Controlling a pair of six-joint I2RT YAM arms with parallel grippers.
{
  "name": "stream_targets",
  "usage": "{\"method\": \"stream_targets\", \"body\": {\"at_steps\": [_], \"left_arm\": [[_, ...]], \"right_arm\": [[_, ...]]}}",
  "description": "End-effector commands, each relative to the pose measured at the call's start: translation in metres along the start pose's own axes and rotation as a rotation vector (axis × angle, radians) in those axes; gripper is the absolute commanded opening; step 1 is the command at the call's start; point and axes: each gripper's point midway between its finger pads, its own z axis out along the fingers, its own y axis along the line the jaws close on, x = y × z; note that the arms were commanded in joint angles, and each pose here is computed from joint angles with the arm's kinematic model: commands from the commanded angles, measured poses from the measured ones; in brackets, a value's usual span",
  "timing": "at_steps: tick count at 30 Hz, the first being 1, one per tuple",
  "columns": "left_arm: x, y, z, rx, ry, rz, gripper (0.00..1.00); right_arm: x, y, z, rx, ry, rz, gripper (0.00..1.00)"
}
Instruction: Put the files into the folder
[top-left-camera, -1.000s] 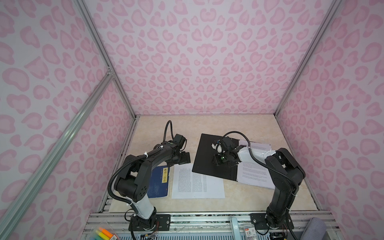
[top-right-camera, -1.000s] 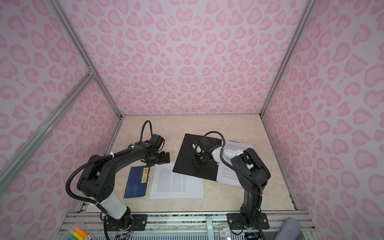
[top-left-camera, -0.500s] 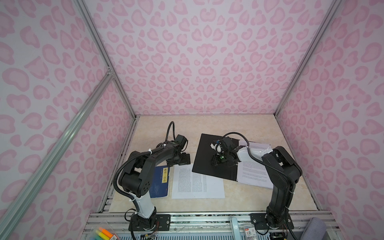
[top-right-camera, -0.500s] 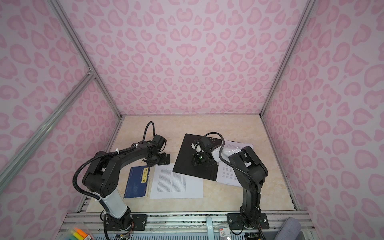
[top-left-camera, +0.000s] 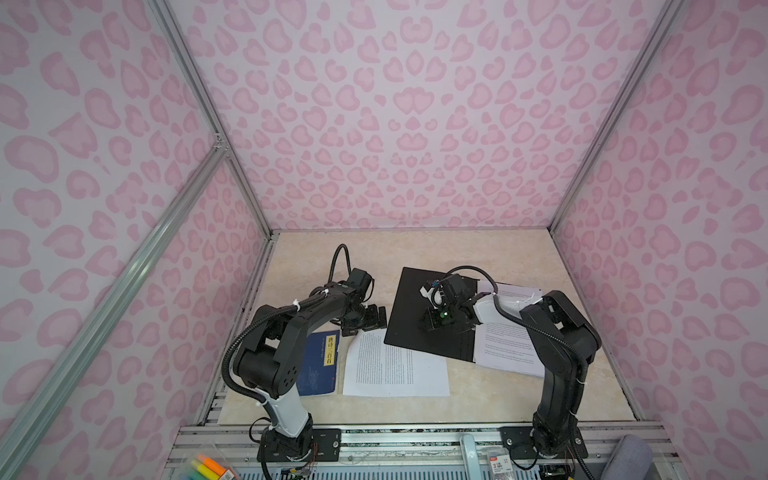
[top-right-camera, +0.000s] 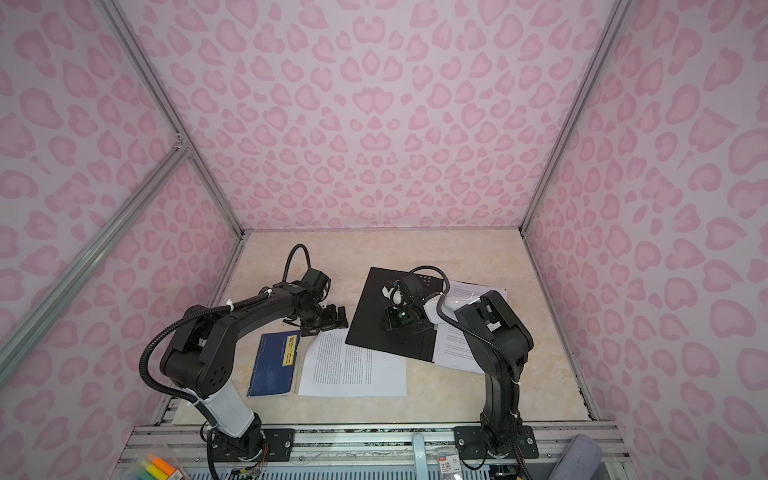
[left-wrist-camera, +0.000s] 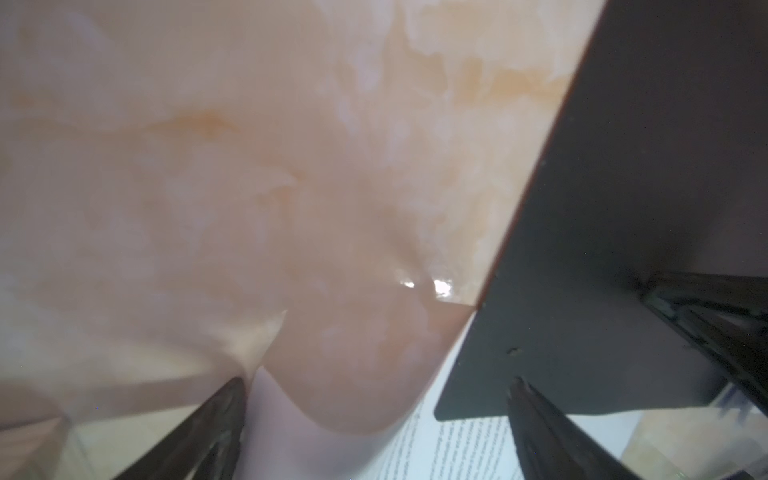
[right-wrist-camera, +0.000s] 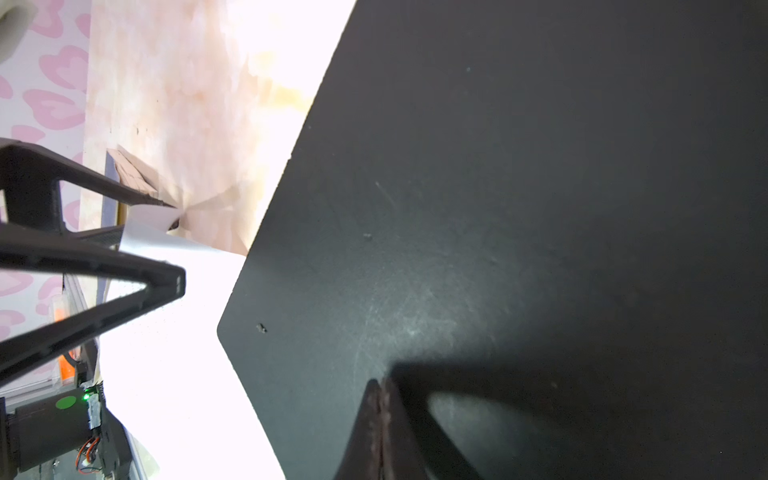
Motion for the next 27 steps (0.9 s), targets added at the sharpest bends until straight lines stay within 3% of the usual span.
{"method": "stream_targets", "body": {"at_steps": [1,10,27], "left_arm": [[-0.002,-0.023,-0.015,0.117,-0.006,-0.004,0.99],[0.015,-0.052,-0.038,0.315,0.011,0.003,0.97],[0.053,-0.028,-0.04,0.271,0.029,-0.043,0.97]], "right_arm": [[0.039,-0.028,0.005,0.107,0.124,0.085,0.06],[0.038,-0.028,0.006,0.077,0.118,0.101,0.06],[0.035,-0.025,0.003,0.043,0.102,0.123,0.05]]}}
